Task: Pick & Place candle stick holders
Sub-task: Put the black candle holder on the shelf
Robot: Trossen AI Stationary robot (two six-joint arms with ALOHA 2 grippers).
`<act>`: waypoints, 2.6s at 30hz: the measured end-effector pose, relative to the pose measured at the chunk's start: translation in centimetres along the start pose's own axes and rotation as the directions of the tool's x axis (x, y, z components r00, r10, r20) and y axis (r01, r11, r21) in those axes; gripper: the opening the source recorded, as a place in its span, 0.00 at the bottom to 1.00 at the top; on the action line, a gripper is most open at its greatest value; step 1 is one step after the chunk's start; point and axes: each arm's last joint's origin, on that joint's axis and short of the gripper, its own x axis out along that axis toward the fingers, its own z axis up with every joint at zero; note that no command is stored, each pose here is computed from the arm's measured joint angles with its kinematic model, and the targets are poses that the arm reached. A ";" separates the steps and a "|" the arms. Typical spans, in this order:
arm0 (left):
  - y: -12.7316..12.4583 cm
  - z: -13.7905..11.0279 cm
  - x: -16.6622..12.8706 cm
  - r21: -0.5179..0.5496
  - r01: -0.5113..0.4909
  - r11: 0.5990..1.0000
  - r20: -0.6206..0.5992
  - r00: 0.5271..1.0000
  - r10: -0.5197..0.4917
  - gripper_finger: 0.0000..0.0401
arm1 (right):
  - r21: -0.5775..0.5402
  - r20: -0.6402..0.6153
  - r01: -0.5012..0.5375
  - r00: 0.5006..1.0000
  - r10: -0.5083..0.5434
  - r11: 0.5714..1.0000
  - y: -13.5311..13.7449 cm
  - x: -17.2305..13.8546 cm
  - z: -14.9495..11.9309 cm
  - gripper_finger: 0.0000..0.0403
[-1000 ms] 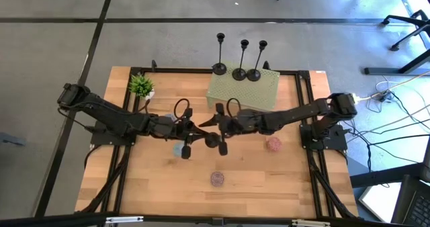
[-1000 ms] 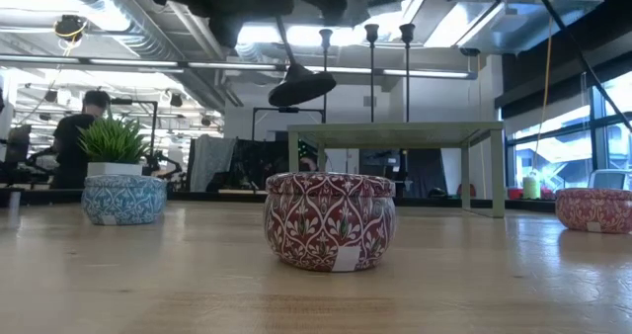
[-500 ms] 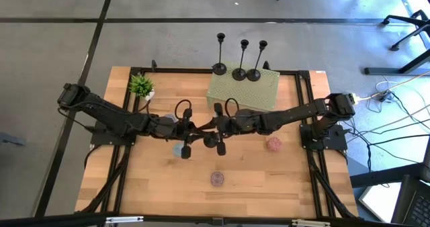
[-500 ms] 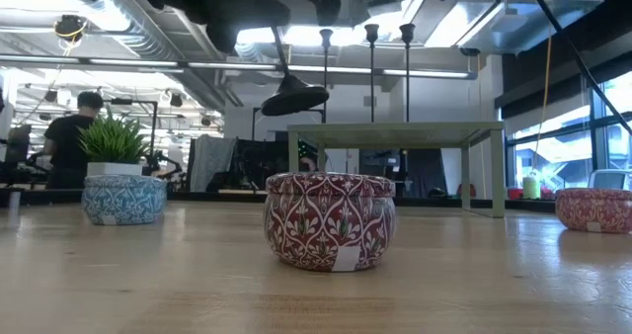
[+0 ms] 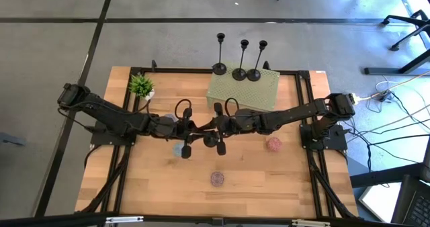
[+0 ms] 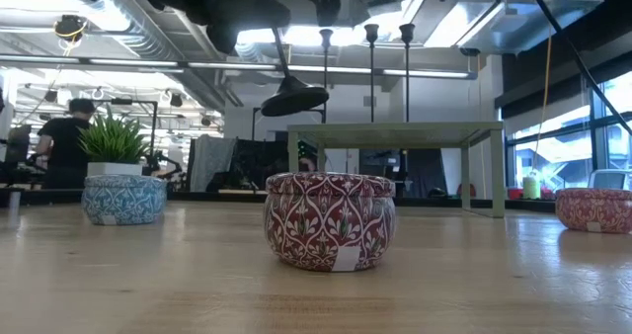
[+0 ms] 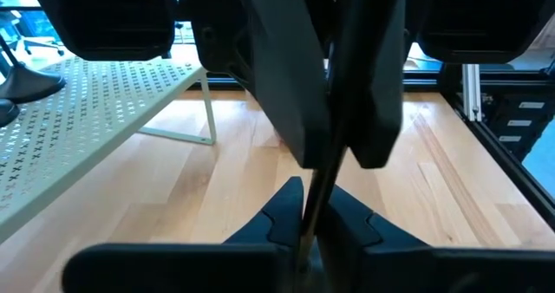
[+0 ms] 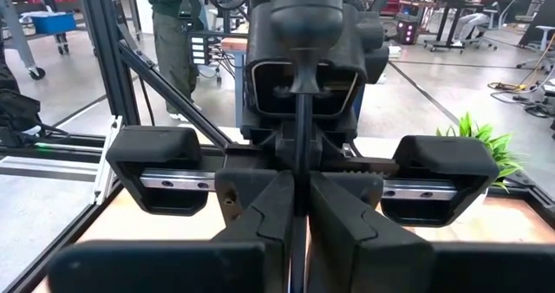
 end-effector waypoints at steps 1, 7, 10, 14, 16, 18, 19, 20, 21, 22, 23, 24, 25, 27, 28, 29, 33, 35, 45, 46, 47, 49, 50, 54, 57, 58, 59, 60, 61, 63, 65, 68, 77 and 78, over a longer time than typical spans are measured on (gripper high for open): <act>0.0 0.0 0.0 0.000 0.000 1.000 0.000 1.000 0.000 0.07 | 0.000 -0.001 0.000 1.000 0.000 1.000 0.0 0.0 0.0 0.10; 0.0 0.0 0.0 0.000 0.001 1.000 0.001 1.000 -0.001 0.16 | 0.007 -0.037 0.004 0.999 -0.004 1.000 0.0 0.0 -0.4 0.10; -0.1 0.0 0.0 -0.004 0.005 1.000 0.001 1.000 -0.005 0.19 | 0.028 -0.050 0.005 0.999 -0.004 1.000 0.0 0.0 -0.5 0.10; -0.1 0.0 0.0 -0.010 0.005 1.000 0.001 1.000 -0.005 0.21 | 0.021 -0.053 0.059 0.997 -0.057 0.998 0.0 -0.3 -0.2 0.10; -0.2 0.0 -0.1 -0.009 0.000 1.000 0.002 1.000 0.000 0.21 | 0.012 -0.072 0.083 0.994 -0.082 0.996 -0.1 -0.8 0.1 0.10; -0.2 0.0 -0.1 -0.013 0.001 1.000 0.002 1.000 -0.001 0.21 | 0.009 -0.087 0.092 0.992 -0.091 0.996 -0.1 -1.1 0.3 0.10; -0.2 0.0 -0.1 -0.017 0.000 1.000 -0.003 1.000 0.000 0.21 | 0.007 -0.102 0.091 0.991 -0.090 0.996 -0.1 -1.4 0.5 0.10; -0.2 -0.1 -0.1 -0.022 -0.003 1.000 -0.007 1.000 0.003 0.21 | 0.004 -0.112 0.090 0.990 -0.089 0.996 -0.1 -1.6 0.6 0.10; -0.2 0.0 -0.1 -0.027 -0.009 1.000 -0.006 1.000 0.009 0.21 | 0.004 -0.111 0.092 0.990 -0.091 0.996 0.0 -1.8 0.8 0.10; -0.2 -0.1 -0.1 -0.028 -0.013 1.000 -0.009 1.000 0.013 0.21 | 0.002 -0.115 0.092 0.989 -0.091 0.996 0.1 -2.0 1.0 0.10; -0.2 -0.2 -0.1 -0.025 -0.018 1.000 -0.017 1.000 0.018 0.21 | 0.001 -0.127 0.091 0.988 -0.091 0.996 0.1 -2.3 1.2 0.10; -0.2 -0.2 -0.1 -0.023 -0.020 1.000 -0.024 1.000 0.020 0.21 | 0.004 -0.128 0.092 0.988 -0.091 0.996 0.2 -2.5 1.4 0.10; -0.2 -0.3 -0.1 -0.022 -0.021 1.000 -0.026 0.999 0.020 0.21 | 0.008 -0.123 0.093 0.988 -0.092 0.996 0.2 -2.7 1.6 0.10; -0.2 -0.3 -0.1 -0.022 -0.025 0.999 -0.026 0.999 0.025 0.21 | 0.004 -0.134 0.098 0.986 -0.097 0.995 0.4 -3.1 1.8 0.10; -0.1 -0.3 -0.1 -0.022 -0.027 0.999 -0.026 0.999 0.026 0.21 | 0.001 -0.137 0.109 0.985 -0.107 0.994 0.4 -3.1 1.8 0.10; -0.1 -0.3 -0.1 -0.022 -0.027 0.999 -0.026 0.999 0.026 0.22 | -0.002 -0.142 0.117 0.983 -0.116 0.993 0.5 -3.2 1.8 0.10; -0.1 -0.3 -0.1 -0.020 -0.032 0.999 -0.031 0.999 0.032 0.22 | -0.015 -0.184 0.144 0.972 -0.144 0.989 0.7 -3.3 1.4 0.10; -0.1 -0.3 -0.1 -0.020 -0.033 0.999 -0.031 0.999 0.032 0.22 | -0.021 -0.211 0.143 0.967 -0.144 0.990 0.7 -3.3 1.1 0.10; -0.1 -0.3 -0.1 -0.021 -0.032 0.999 -0.028 0.999 0.032 0.22 | -0.018 -0.225 0.143 0.964 -0.143 0.990 0.7 -3.3 1.0 0.10; -0.1 -0.3 -0.1 -0.021 -0.032 0.999 -0.027 0.999 0.032 0.22 | -0.018 -0.225 0.143 0.964 -0.143 0.990 0.7 -3.3 1.0 0.10; -0.1 -0.3 -0.1 -0.022 -0.034 0.999 -0.025 0.999 0.034 0.23 | -0.018 -0.225 0.143 0.964 -0.144 0.990 0.7 -3.4 1.0 0.10; -0.1 -0.3 -0.1 -0.022 -0.038 0.999 -0.025 0.999 0.038 0.25 | -0.018 -0.225 0.145 0.963 -0.145 0.989 0.7 -3.4 1.0 0.10; -0.1 -0.3 -0.1 -0.022 -0.039 0.999 -0.026 0.999 0.039 0.27 | -0.018 -0.225 0.146 0.963 -0.147 0.989 0.7 -3.3 1.0 0.10; 0.0 -0.4 0.0 -0.039 -0.049 0.998 -0.036 0.998 0.048 0.33 | -0.018 -0.218 0.151 0.964 -0.151 0.988 0.7 -3.3 1.0 0.10; 0.1 -0.5 -0.1 -0.038 -0.090 0.995 -0.041 0.995 0.088 0.38 | -0.015 -0.225 0.153 0.962 -0.153 0.988 0.7 -3.3 1.0 0.09; 0.2 -0.5 -0.1 -0.038 -0.107 0.994 -0.039 0.994 0.105 0.39 | -0.006 -0.226 0.155 0.962 -0.152 0.988 0.7 -3.3 0.9 0.09; 0.2 -0.5 -0.1 -0.037 -0.125 0.991 -0.037 0.992 0.124 0.40 | 0.004 -0.230 0.155 0.962 -0.150 0.988 0.8 -3.4 0.9 0.09; 0.3 -0.5 -0.1 -0.037 -0.140 0.990 -0.035 0.990 0.138 0.41 | 0.014 -0.235 0.155 0.961 -0.148 0.988 0.9 -3.4 0.9 0.09; 0.3 -0.4 -0.1 -0.037 -0.151 0.988 -0.034 0.988 0.149 0.41 | 0.015 -0.242 0.153 0.959 -0.144 0.988 1.0 -3.4 0.8 0.09; 0.3 -0.5 -0.1 -0.036 -0.156 0.987 -0.034 0.987 0.155 0.42 | 0.010 -0.262 0.144 0.955 -0.136 0.990 1.3 -3.5 0.6 0.09; 0.3 -0.5 -0.1 -0.035 -0.157 0.987 -0.036 0.987 0.155 0.42 | 0.007 -0.277 0.136 0.952 -0.129 0.991 1.6 -3.5 0.4 0.09; 0.3 -0.5 -0.1 -0.033 -0.156 0.987 -0.041 0.987 0.154 0.42 | 0.018 -0.284 0.127 0.952 -0.117 0.992 2.1 -3.6 0.4 0.09; 0.3 -1.0 -0.1 -0.039 -0.160 0.986 -0.082 0.984 0.156 0.43 | -0.001 -0.341 0.143 0.930 -0.134 0.990 2.6 -5.8 1.4 0.09; 0.3 -1.0 -0.1 -0.042 -0.161 0.986 -0.088 0.984 0.156 0.43 | 0.010 -0.353 0.153 0.925 -0.140 0.988 2.5 -6.3 1.6 0.09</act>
